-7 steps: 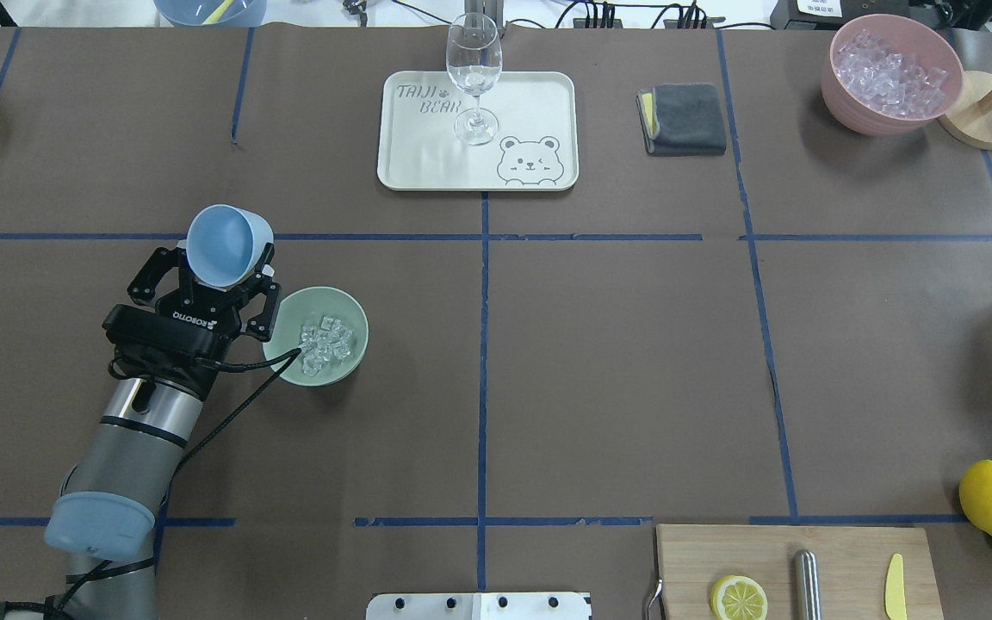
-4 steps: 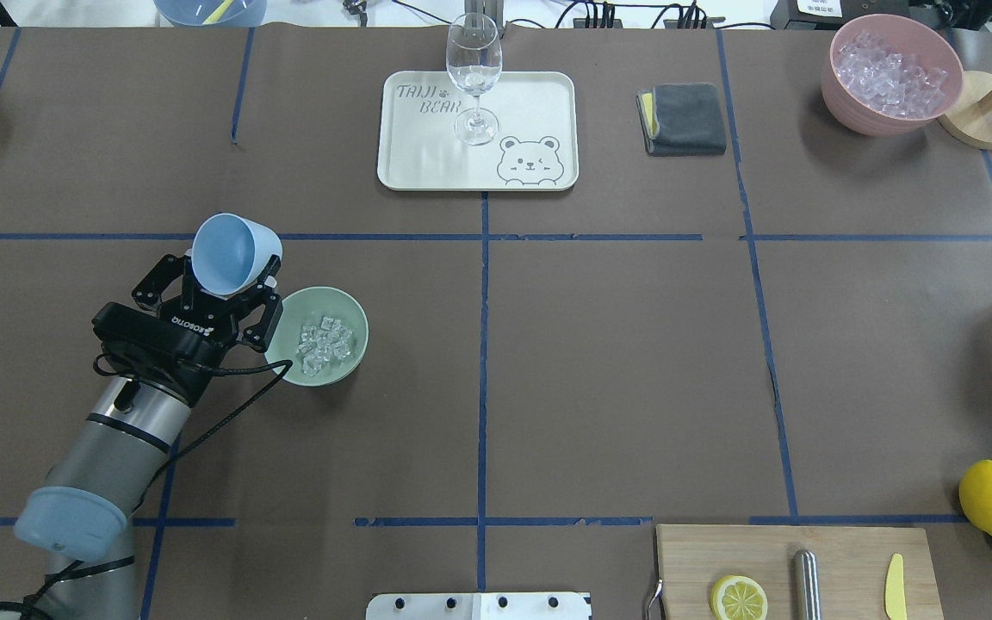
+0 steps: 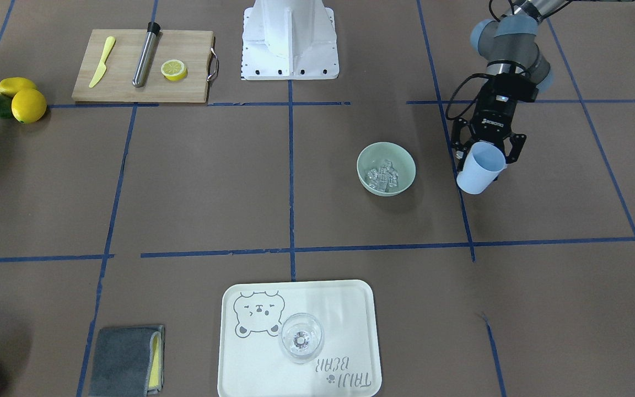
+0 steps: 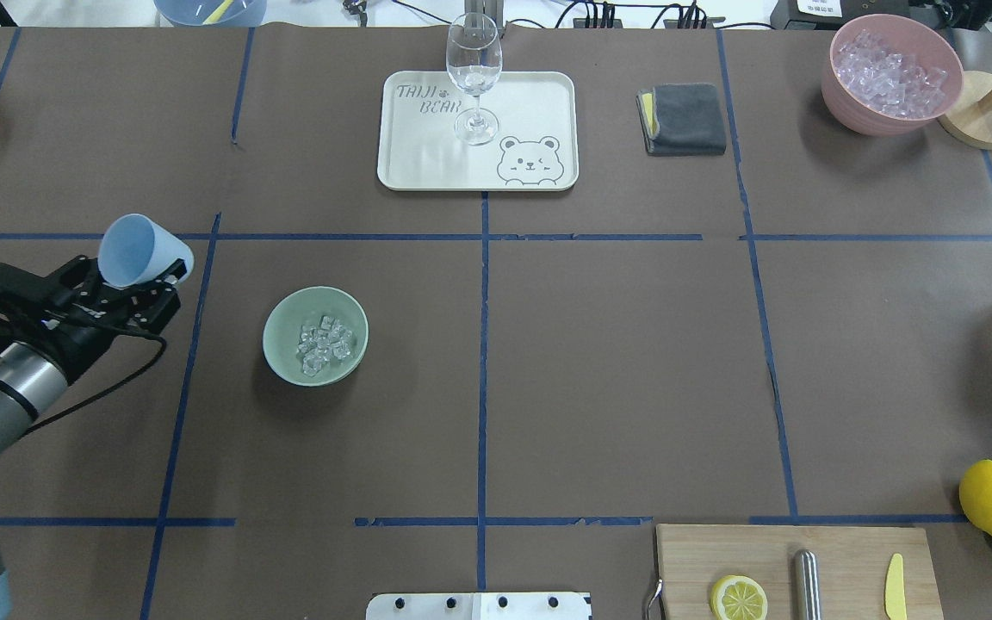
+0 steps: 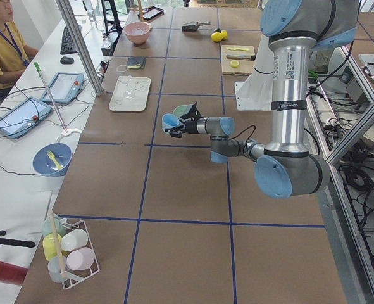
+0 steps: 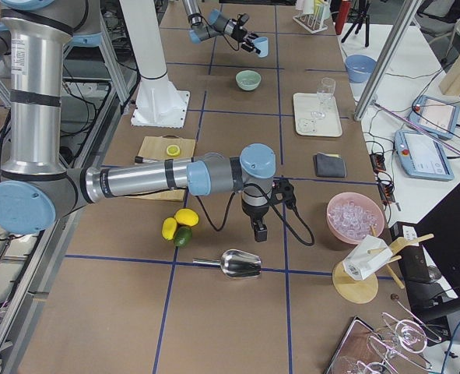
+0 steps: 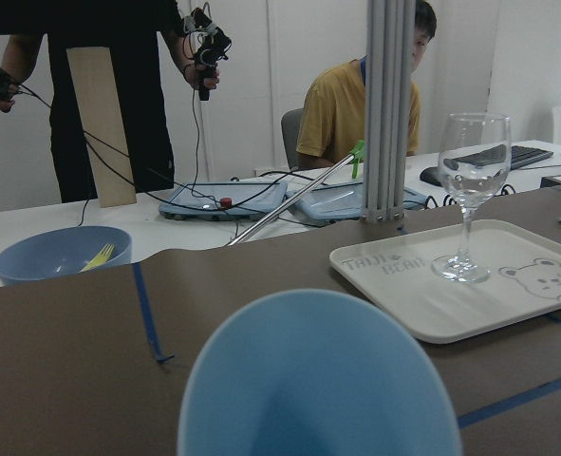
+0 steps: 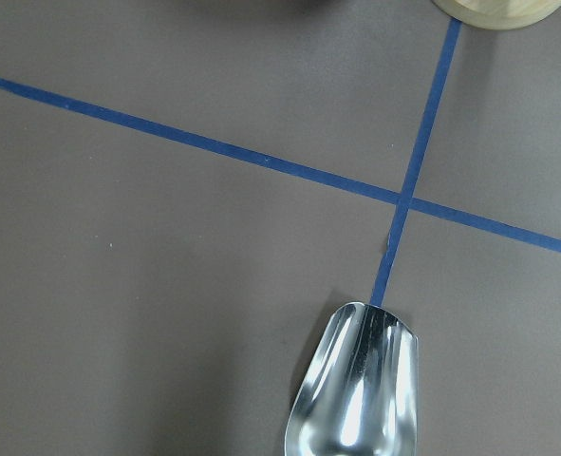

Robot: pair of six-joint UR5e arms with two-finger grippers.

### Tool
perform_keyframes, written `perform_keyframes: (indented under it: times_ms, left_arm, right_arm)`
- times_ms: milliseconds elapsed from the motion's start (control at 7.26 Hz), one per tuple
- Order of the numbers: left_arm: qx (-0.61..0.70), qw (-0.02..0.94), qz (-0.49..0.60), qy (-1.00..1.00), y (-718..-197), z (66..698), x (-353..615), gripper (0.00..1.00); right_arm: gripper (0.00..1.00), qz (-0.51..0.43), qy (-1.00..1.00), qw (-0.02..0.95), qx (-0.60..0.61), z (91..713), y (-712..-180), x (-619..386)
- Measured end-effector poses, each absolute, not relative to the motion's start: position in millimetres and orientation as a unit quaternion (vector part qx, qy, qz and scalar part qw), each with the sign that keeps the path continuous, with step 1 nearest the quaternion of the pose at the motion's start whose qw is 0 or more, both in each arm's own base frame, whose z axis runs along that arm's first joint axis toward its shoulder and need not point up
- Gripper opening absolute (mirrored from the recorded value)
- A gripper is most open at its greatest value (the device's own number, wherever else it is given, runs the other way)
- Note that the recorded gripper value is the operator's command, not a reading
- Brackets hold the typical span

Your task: Pour ice into bowl

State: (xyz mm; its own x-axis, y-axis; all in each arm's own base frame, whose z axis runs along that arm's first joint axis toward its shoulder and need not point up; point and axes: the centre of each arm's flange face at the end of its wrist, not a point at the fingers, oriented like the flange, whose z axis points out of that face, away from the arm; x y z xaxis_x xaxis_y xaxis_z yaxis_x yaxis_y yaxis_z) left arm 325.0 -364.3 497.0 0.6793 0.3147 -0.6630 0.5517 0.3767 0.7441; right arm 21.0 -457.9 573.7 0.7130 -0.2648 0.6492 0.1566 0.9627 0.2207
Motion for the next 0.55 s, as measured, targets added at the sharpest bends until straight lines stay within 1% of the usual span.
perform_keyframes:
  times_ms: [276,551]
  left_arm:
    - [0.504,0.771,-0.095,0.377,-356,556,277,0.0]
    - [0.47,0.807,-0.082,0.347,-347,607,258,0.0]
  right_arm:
    - [1.0,-0.114,-0.361,0.923,0.074,574,-458,21]
    - [1.0,-0.114,-0.361,0.923,0.075,575,-458,22]
